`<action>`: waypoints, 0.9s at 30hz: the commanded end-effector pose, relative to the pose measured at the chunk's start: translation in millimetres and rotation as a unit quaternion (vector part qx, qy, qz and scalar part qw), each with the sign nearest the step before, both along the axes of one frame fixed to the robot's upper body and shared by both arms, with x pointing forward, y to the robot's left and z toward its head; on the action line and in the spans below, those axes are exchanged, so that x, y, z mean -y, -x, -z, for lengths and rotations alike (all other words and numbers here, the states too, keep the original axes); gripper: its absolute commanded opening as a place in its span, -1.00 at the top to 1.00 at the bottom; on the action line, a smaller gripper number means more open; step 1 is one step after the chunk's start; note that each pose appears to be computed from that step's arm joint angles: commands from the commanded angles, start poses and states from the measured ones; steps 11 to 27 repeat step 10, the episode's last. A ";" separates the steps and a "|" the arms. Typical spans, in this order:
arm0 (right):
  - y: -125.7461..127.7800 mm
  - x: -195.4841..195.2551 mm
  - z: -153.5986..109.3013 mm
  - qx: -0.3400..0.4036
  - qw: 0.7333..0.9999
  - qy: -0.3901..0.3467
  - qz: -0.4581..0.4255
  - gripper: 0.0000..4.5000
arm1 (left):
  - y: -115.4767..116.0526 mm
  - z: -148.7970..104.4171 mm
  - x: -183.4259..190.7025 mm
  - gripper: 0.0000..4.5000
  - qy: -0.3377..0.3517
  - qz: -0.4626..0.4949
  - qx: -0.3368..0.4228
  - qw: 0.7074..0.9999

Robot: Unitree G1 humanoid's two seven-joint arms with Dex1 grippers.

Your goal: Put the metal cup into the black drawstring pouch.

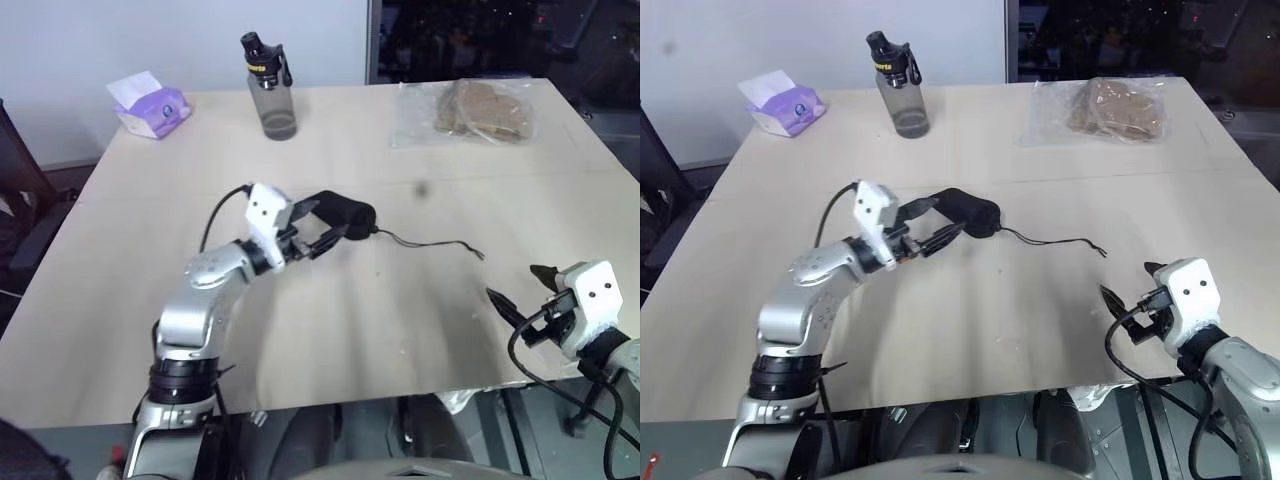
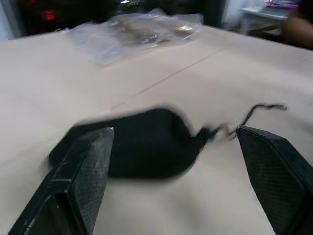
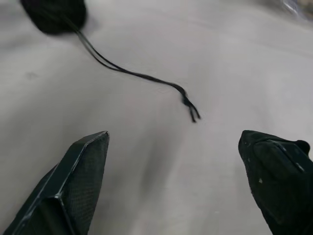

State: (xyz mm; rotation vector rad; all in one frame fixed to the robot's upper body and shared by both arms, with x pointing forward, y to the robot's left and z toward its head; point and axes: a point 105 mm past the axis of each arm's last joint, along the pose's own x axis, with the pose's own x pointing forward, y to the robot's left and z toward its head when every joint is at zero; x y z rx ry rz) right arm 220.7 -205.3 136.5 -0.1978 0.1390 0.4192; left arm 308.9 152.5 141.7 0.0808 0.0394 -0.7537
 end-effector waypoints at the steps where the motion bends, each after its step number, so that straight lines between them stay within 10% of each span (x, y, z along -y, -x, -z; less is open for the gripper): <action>1: 8.5 3.2 -12.9 0.043 0.999 0.026 -0.009 -0.99 | 27.3 0.7 -29.0 -0.85 0.008 -0.028 -0.002 1.000; 27: 9.2 6.0 -10.5 0.035 0.999 0.022 -0.017 -0.99 | 59.4 17.8 -51.1 -0.85 0.009 -0.085 -0.033 0.996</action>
